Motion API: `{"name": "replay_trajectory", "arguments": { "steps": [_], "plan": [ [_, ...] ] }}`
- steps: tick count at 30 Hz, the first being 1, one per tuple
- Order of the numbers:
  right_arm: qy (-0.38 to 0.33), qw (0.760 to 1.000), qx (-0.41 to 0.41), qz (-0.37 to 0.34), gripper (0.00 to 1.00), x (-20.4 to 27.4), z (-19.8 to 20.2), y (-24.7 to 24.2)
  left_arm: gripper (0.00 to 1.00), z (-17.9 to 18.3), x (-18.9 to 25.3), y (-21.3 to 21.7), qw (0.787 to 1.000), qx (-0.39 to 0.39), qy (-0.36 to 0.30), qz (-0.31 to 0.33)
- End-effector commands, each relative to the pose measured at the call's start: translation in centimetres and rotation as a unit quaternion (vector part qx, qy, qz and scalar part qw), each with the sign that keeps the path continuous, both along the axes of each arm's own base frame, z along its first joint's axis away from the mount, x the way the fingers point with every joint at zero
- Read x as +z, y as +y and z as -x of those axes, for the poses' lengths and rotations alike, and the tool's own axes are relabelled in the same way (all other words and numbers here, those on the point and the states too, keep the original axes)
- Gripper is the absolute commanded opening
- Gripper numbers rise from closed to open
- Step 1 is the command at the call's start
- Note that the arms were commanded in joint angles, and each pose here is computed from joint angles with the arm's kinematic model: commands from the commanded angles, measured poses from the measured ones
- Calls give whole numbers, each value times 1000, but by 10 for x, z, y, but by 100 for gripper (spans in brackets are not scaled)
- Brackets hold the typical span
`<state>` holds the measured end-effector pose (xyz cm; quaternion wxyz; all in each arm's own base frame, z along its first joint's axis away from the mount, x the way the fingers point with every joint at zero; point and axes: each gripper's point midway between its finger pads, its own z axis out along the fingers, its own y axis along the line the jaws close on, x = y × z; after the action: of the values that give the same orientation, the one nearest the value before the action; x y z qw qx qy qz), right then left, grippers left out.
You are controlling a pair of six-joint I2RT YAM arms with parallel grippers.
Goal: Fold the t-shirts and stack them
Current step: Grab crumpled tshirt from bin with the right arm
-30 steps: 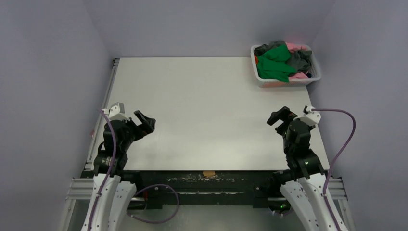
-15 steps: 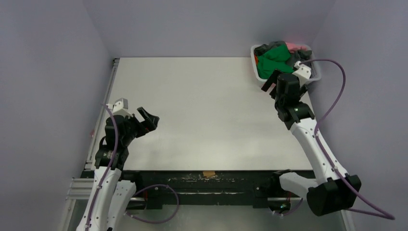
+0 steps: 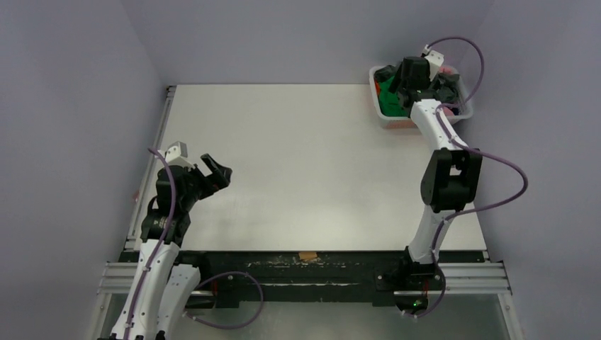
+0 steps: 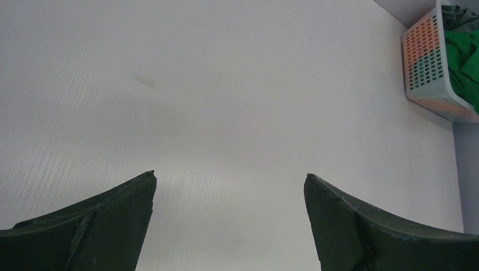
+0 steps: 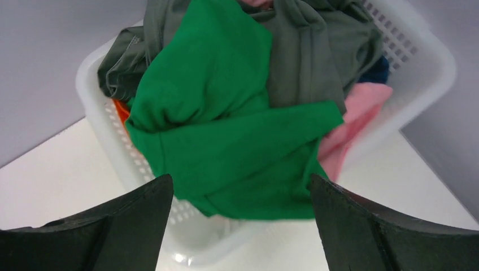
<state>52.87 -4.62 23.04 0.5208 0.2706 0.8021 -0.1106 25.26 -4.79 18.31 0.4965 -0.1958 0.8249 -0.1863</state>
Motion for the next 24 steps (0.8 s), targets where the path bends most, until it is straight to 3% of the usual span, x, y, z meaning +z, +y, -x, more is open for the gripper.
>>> {"name": "replay_trajectory", "arguments": {
  "steps": [1, 6, 9, 10, 15, 24],
  "plan": [
    [2, 999, 30, 16, 88, -6, -52, 2, 100, -11, 13, 3, 1000, 9, -23, -3],
    [39, 999, 33, 7, 85, -61, -80, 6, 100, -13, 7, 7, 1000, 19, -9, -9],
    [47, 998, 31, 4, 78, -83, -86, 6, 100, -14, 6, 7, 1000, 21, -6, -9],
    [49, 998, 29, 5, 71, -88, -87, 5, 100, -15, 6, 7, 1000, 21, -5, -9],
    [25, 999, 30, 13, 0, -66, -92, 4, 100, -15, 5, 7, 1000, 20, -4, -9],
    [-122, 990, 72, 6, 0, 110, -58, 22, 100, -7, 11, 6, 1000, 16, -18, -4]
  ]
}}
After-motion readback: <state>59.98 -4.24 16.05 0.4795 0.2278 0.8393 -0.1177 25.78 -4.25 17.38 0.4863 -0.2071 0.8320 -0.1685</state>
